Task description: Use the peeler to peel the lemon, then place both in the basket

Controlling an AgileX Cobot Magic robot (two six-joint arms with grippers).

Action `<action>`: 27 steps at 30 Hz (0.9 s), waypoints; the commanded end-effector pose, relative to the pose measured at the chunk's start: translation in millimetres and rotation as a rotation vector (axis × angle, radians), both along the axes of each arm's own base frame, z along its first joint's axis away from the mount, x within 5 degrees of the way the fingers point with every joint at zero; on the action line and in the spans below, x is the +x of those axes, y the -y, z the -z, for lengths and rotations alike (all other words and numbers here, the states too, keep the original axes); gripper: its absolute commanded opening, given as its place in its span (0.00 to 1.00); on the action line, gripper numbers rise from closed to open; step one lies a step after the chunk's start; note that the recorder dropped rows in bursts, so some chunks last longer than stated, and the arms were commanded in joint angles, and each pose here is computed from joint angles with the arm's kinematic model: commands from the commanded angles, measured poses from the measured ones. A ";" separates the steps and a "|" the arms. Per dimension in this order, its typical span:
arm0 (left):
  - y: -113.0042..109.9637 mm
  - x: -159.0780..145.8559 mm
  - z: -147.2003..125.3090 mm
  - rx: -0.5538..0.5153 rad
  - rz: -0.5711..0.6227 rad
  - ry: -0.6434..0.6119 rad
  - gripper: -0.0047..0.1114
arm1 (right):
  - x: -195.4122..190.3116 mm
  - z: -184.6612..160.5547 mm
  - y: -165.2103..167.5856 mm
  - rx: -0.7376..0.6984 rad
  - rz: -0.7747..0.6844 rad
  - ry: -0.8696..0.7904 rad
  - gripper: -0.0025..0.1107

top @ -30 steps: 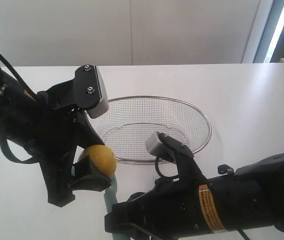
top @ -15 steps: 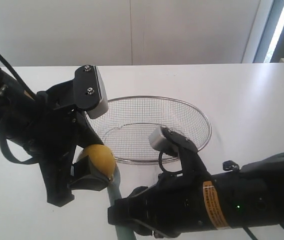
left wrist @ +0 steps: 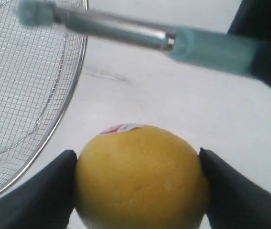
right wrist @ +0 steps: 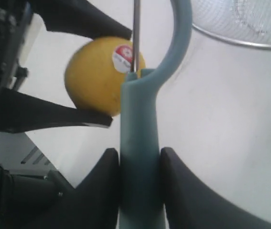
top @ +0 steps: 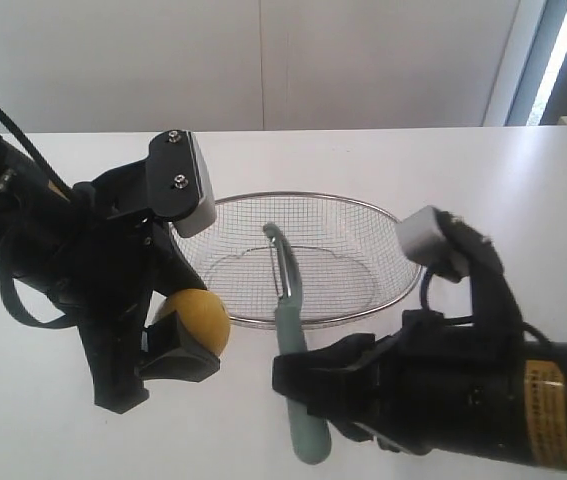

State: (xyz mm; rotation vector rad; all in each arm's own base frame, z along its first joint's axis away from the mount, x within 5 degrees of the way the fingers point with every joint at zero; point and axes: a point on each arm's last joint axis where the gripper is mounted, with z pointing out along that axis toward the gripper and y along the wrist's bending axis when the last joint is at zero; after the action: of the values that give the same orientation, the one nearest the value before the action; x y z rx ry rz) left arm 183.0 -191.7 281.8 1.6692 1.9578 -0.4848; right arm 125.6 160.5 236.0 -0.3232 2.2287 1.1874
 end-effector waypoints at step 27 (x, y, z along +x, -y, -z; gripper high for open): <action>-0.3 -3.0 -2.3 -0.030 -0.023 -0.025 0.04 | 19.9 52.5 -44.0 0.103 -0.096 -0.319 0.02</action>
State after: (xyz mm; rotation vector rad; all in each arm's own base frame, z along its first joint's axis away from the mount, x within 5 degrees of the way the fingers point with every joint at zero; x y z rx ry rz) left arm 183.3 -192.3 282.4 1.6459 1.9674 -0.4957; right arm 141.1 197.3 178.9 -0.1701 2.4961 1.4217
